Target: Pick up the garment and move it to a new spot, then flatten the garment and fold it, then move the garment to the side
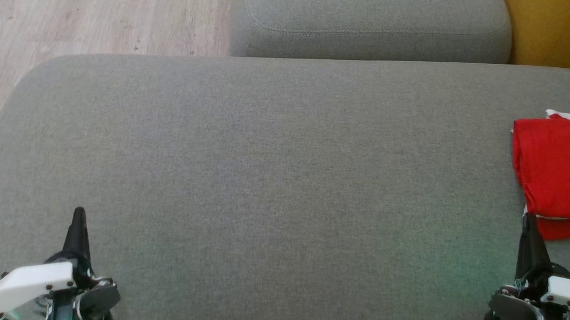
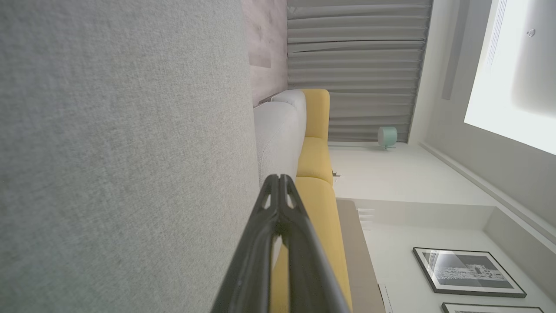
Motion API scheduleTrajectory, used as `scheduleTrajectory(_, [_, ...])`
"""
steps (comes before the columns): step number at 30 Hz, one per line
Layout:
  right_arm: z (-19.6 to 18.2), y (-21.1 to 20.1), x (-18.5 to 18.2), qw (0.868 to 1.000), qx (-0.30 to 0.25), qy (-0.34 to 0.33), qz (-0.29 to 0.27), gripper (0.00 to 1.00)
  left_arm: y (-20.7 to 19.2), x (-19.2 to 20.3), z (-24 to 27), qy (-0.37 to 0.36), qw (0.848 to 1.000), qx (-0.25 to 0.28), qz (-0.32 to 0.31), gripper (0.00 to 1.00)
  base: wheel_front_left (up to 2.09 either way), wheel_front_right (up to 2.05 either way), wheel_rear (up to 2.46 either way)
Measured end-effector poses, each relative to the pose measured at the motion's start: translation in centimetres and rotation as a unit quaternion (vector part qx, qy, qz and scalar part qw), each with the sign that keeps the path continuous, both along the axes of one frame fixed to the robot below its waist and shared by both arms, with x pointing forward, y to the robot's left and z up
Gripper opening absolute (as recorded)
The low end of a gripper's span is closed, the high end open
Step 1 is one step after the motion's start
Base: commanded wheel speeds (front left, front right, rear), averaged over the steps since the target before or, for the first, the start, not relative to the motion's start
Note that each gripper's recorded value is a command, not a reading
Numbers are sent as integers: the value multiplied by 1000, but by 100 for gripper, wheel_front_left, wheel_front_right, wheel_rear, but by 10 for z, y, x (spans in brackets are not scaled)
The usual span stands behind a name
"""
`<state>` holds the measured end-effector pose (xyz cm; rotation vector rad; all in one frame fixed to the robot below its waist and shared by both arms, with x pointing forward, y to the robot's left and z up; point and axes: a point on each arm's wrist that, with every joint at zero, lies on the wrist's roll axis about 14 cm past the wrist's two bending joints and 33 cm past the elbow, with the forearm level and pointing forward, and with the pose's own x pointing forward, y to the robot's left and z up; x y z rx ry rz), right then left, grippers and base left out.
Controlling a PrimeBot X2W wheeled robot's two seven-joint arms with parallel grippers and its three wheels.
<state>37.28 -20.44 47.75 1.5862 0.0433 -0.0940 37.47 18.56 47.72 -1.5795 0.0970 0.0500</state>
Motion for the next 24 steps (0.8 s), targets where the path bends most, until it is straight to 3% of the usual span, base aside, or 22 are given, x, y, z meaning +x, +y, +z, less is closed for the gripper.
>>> scheduleTrajectory(24, [0,-1,0,1000,1,0,1,0,3,0,0,-1,1000,-3,4,0,0,0,0])
